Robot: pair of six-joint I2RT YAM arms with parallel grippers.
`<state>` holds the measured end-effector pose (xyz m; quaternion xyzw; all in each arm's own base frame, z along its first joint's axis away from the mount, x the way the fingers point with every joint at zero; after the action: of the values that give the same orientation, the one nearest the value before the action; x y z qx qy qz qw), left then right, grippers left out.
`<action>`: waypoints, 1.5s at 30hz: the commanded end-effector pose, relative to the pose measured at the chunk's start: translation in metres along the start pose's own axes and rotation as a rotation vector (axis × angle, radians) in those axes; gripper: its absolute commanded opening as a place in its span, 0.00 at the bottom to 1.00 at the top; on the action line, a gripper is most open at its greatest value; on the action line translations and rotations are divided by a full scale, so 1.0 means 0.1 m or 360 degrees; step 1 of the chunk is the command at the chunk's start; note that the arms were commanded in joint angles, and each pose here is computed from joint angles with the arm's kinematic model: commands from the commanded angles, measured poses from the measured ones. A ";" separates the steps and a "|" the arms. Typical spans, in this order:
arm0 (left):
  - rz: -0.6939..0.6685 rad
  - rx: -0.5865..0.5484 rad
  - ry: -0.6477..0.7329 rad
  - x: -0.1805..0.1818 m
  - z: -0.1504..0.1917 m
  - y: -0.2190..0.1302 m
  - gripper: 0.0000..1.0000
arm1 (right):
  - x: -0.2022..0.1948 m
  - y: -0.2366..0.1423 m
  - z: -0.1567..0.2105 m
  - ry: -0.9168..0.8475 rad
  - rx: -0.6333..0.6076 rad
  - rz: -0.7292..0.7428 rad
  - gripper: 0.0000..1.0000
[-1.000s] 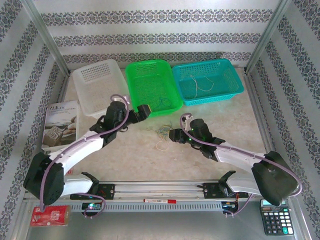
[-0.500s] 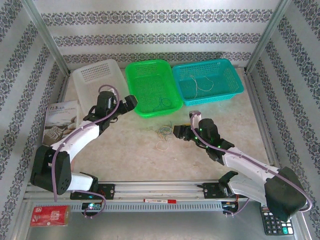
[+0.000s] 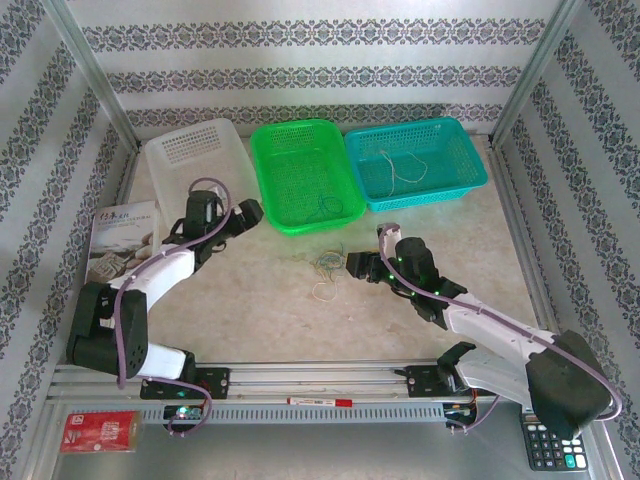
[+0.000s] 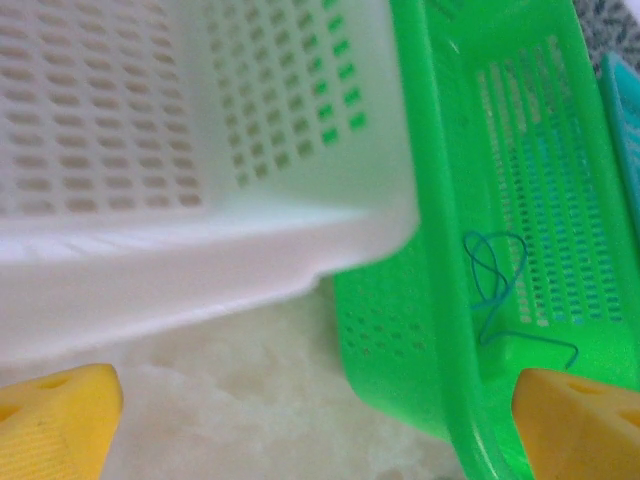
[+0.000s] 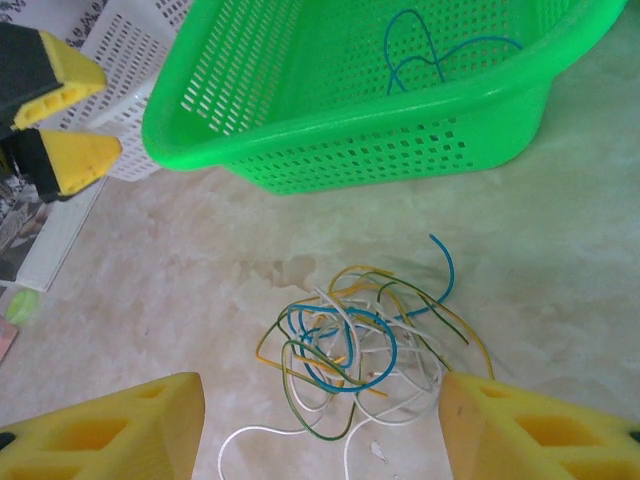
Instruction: Untangle the cables
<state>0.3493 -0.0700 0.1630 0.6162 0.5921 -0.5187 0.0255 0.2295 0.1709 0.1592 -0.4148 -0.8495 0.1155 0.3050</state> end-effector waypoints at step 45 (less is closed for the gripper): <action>0.0258 0.0491 0.0561 -0.60 1.64 -0.35 0.82 | -0.24 -0.87 -1.08 0.0262 -0.0353 0.0034 0.63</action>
<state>0.2309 -0.1993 0.1446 0.7345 0.4301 -0.5101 -0.1237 0.2583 0.0928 0.2851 -0.4665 -0.8295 -0.0127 0.3068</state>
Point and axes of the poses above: each hand's point on the last joint's axis, 136 mm out from that joint toward the fingers, its own y axis out along the fingers, its own x axis along the line the jaws close on, z = x × y, the point moved 6 cm from there along -y, back along the fingers, and after that the axes turned 9 degrees about -y, right-handed, at the moved point
